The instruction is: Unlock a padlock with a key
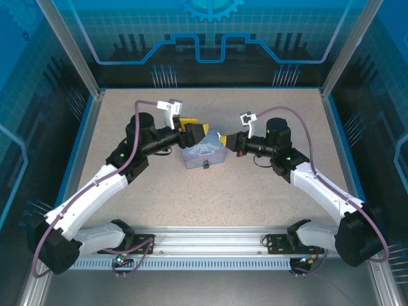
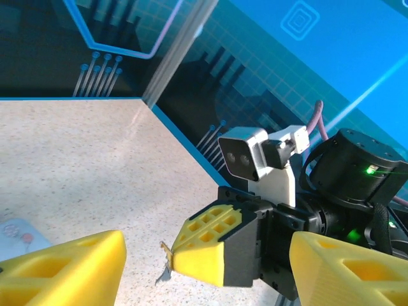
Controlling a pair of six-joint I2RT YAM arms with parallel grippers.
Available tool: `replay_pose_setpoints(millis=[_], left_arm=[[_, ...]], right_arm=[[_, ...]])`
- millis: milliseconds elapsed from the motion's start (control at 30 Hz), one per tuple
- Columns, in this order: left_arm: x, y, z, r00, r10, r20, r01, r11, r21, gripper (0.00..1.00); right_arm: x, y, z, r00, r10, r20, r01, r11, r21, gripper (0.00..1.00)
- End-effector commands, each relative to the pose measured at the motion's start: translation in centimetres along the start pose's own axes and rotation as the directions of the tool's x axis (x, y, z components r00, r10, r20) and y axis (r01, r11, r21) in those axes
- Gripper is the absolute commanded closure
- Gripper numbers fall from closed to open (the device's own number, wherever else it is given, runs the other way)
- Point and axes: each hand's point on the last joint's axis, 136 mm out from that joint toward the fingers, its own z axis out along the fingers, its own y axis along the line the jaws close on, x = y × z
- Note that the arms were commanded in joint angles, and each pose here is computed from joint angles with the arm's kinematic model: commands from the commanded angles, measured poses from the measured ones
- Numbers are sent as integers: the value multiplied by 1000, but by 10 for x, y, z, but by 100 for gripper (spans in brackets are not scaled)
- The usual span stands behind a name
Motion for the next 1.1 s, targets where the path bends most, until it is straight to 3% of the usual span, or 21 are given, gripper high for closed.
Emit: replay_pose_setpoints(millis=[0,233,433,700,1067], left_arm=[[41,43,-10,995,-37,-93,21,986,-166,26],[123,97,-12,963,-188,-191,126,947,-295,25],[174,113,1,939,-250,-235,172,936,-308,21],[207,128,33,919,-332,-213,258,914,-313,17],[222,150,50,881,-455,-131,381,845,-376,14]], right_arm=[[21,-30,2,995,23,-99,-9,991,135,100],[40,-64,26,977,140,-158,-105,971,213,100],[47,-82,47,952,221,-210,-166,954,251,100],[48,-99,71,922,288,-260,-214,936,279,100],[62,-96,86,856,406,-320,-327,904,274,100]])
